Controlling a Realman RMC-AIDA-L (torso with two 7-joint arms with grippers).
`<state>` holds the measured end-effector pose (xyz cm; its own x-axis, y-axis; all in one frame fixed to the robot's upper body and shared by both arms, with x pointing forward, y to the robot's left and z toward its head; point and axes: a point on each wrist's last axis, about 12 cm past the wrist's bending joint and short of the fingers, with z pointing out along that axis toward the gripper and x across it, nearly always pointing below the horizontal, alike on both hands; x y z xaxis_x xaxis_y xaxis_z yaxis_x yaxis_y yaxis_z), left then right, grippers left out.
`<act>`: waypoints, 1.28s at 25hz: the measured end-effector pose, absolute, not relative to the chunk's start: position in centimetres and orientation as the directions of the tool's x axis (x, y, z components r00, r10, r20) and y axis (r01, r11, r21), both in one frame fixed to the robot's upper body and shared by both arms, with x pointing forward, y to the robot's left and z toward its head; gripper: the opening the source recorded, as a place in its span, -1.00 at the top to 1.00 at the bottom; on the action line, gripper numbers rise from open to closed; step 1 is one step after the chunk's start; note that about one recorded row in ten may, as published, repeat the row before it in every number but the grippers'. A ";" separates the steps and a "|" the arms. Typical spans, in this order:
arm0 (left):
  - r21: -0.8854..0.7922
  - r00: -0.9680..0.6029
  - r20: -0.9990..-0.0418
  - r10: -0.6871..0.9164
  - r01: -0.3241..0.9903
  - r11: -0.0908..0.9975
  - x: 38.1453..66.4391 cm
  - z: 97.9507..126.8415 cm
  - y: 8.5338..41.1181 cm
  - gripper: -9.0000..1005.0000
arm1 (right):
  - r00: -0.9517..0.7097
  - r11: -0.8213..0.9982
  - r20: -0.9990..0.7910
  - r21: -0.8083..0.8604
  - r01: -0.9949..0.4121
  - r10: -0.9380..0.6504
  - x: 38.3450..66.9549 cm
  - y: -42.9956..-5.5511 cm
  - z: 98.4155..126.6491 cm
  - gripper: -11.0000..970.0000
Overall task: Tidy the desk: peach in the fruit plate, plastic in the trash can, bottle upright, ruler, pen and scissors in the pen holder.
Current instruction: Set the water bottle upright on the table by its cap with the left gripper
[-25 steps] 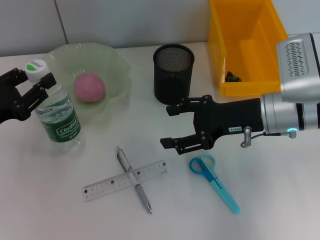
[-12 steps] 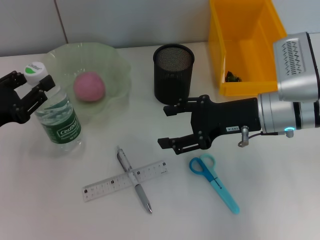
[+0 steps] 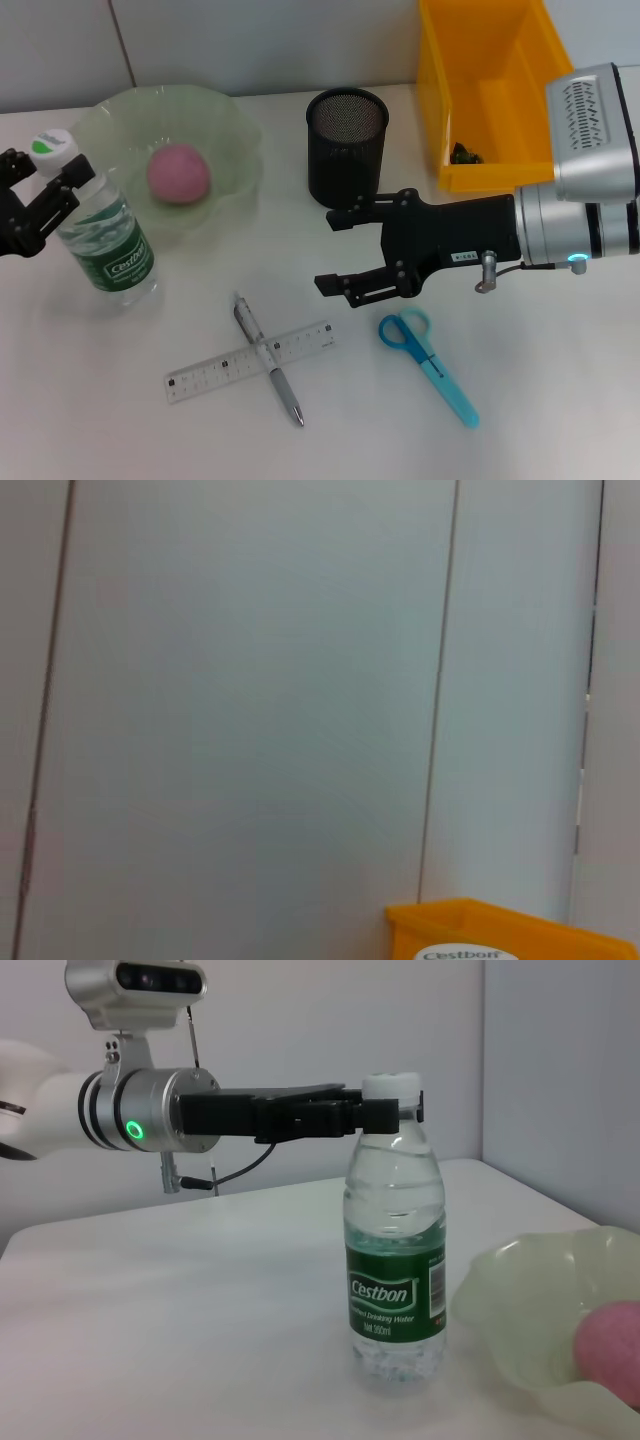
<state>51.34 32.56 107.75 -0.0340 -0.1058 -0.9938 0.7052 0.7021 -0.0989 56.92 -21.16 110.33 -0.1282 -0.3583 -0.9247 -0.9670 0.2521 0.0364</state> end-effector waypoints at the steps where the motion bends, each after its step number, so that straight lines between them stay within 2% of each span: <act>1: -0.098 -0.033 -0.994 -0.105 0.702 0.705 51.2 107.7 32.7 0.05 | -0.128 0.252 -0.925 0.036 -0.967 -0.358 56.9 -21.2 110.3 -0.71; 21: -0.074 0.011 -0.995 -0.103 0.619 0.782 50.6 107.4 34.3 0.04 | -0.131 0.253 -0.925 0.039 -0.967 -0.357 56.9 -21.2 110.3 -0.71; 32: -0.104 -0.008 -0.992 -0.125 0.608 0.787 50.9 106.9 33.7 0.03 | -0.125 0.250 -0.925 0.034 -0.968 -0.359 57.0 -21.1 110.4 -0.71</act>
<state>50.94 33.67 106.92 -0.0085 -0.1248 -0.9921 0.6083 0.7868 -0.1042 56.97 -21.07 110.36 -0.1250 -0.3589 -0.9250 -0.9678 0.2495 0.0340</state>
